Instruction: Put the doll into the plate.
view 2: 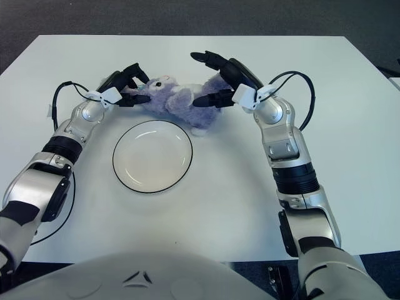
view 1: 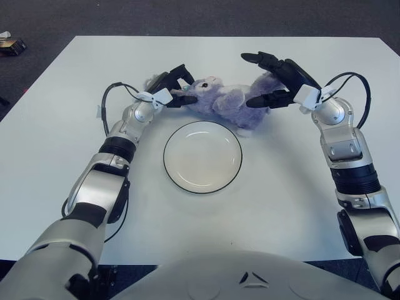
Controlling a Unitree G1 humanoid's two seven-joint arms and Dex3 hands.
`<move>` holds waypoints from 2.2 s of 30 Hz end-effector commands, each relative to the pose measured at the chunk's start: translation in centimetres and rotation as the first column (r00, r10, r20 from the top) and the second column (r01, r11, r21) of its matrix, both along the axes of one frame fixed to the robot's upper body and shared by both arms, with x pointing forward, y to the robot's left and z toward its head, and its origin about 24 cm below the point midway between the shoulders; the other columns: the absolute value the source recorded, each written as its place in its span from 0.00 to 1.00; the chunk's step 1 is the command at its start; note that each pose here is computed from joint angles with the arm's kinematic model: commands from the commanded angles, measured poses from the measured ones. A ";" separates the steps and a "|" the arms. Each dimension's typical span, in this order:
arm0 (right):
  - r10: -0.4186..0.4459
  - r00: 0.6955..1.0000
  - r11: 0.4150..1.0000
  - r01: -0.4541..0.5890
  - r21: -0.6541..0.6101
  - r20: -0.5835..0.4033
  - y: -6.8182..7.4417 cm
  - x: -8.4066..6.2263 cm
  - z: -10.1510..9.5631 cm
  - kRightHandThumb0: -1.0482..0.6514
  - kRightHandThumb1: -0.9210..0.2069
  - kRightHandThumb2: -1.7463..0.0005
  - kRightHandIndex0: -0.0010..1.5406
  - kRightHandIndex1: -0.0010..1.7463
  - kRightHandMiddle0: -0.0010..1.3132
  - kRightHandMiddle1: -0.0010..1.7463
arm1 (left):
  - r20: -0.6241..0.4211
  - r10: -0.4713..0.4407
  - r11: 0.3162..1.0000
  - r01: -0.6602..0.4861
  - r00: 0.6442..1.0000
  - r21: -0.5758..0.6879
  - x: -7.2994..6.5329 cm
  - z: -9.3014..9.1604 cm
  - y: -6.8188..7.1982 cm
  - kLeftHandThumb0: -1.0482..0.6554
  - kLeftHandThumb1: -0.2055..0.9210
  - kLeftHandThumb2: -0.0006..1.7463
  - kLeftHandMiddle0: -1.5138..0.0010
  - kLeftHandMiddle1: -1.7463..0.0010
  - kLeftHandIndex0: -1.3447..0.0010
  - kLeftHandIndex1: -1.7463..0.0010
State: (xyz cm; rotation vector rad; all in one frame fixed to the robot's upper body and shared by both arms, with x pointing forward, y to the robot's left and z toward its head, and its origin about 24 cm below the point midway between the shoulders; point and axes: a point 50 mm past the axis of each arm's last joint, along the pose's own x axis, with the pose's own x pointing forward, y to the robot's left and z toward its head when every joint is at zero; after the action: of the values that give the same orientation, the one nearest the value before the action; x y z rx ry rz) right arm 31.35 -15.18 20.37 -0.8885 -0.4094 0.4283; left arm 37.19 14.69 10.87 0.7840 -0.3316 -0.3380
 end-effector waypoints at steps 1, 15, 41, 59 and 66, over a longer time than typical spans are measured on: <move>-0.028 0.998 0.999 0.030 -0.044 0.049 -0.5 -0.2 1.3 0.10 0.02 0.99 0.09 0.00 0.18 0.01 | 0.022 0.005 1.000 -0.005 1.000 -0.004 0.2 0.5 0.1 0.25 1.00 0.08 0.69 0.15 0.69 0.26; -0.034 0.994 0.985 0.016 -0.172 -0.102 -0.5 -0.4 0.5 0.10 0.00 0.99 0.17 0.00 0.23 0.02 | 0.036 0.003 1.000 -0.003 0.999 -0.003 0.2 0.6 0.1 0.25 1.00 0.09 0.69 0.16 0.68 0.28; -0.076 0.938 0.963 -0.018 -0.268 -0.338 1.0 0.6 -1.2 0.06 0.00 0.96 0.00 0.00 0.13 0.00 | 0.083 0.003 1.000 -0.003 0.997 -0.010 -0.1 0.8 -0.1 0.27 1.00 0.08 0.69 0.18 0.66 0.29; -0.063 0.944 0.926 -0.067 -0.372 -0.325 3.3 1.1 -2.3 0.06 0.00 0.94 0.00 0.00 0.14 0.00 | 0.101 0.003 1.000 -0.002 0.995 -0.010 -0.2 0.8 -0.4 0.29 1.00 0.07 0.69 0.19 0.66 0.29; -0.047 0.945 0.883 -0.111 -0.456 -0.322 4.9 2.7 -4.2 0.06 0.00 0.94 0.01 0.00 0.16 0.01 | 0.111 0.003 1.000 -0.002 0.994 -0.013 -0.4 0.7 -0.8 0.30 1.00 0.08 0.69 0.19 0.66 0.30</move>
State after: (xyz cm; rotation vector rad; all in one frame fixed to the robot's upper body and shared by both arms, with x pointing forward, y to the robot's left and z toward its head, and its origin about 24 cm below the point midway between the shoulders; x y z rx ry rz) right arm 33.82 -11.29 17.01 -1.2289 -0.0031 0.6645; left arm 37.00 14.18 11.85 0.7855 -0.4323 -0.2864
